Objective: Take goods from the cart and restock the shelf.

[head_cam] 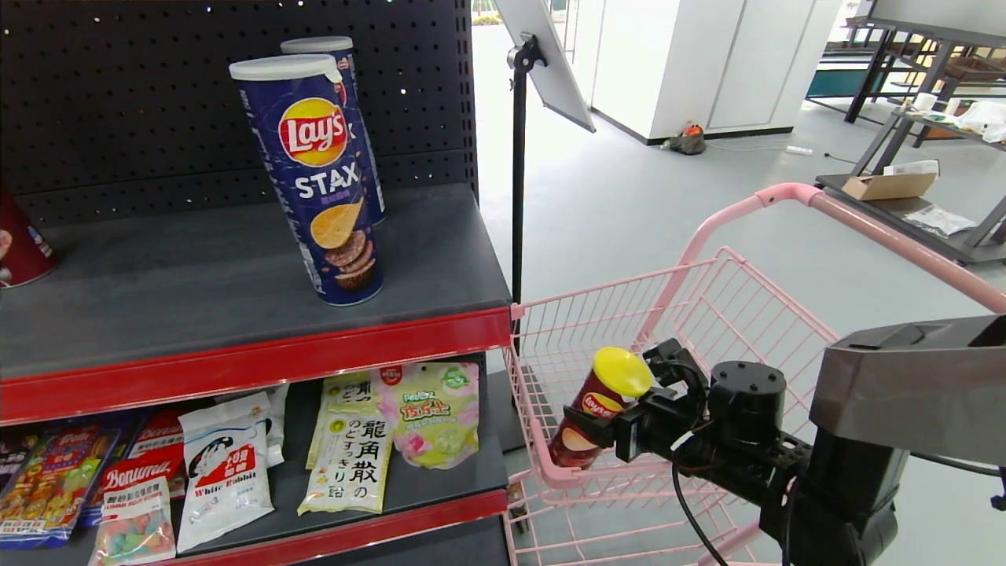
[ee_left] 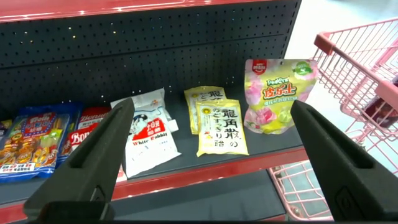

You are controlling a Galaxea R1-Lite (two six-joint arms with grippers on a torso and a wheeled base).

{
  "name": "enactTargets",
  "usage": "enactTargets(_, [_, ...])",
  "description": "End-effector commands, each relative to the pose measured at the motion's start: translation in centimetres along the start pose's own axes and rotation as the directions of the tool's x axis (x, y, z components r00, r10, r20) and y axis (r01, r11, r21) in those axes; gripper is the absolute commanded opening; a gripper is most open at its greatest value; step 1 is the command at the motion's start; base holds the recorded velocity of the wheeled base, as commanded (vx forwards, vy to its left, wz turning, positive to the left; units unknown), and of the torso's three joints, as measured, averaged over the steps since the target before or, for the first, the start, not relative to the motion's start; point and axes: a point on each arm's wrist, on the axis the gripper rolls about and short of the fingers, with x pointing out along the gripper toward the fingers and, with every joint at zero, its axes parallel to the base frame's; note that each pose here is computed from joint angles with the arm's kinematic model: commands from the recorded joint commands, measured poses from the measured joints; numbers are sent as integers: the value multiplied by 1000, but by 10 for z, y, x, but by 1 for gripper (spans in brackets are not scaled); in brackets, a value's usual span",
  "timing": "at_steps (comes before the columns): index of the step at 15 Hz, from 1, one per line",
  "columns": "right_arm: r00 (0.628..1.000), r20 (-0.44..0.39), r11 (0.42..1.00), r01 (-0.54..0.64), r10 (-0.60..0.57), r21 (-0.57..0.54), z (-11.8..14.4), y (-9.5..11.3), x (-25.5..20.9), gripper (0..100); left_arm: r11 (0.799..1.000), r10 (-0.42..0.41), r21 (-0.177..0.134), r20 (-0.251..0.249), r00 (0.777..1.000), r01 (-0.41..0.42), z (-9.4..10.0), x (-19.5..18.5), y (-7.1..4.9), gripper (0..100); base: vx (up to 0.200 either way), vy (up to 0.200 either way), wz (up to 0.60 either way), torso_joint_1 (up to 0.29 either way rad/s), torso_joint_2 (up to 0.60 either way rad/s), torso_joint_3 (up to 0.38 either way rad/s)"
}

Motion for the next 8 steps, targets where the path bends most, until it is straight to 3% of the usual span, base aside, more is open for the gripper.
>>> enactTargets(1, [1000, -4, 1000, 2, -2, 2, -4, -3, 7, 100, 1000, 0, 0, -1, 1000, 0, 0, 0, 0, 100, 0, 0, 0, 0, 0, 0])
enactTargets(6, [1000, 14, 1000, 20, -20, -2, -2, -4, 13, 100, 1000, 0, 0, -1, 1000, 0, 0, 0, 0, 100, 0, 0, 0, 0, 0, 0])
enactTargets(7, [1000, 12, 1000, 17, -17, -1, -3, -3, 14, 0, 1000, 0, 0, -1, 1000, 0, 0, 0, 0, 100, 0, 0, 0, 0, 0, 0])
enactTargets(8, [1000, 11, 1000, 18, -18, -2, -4, -3, 14, 0, 1000, 0, 0, -1, 1000, 0, 0, 0, 0, 100, 0, 0, 0, 0, 0, 0])
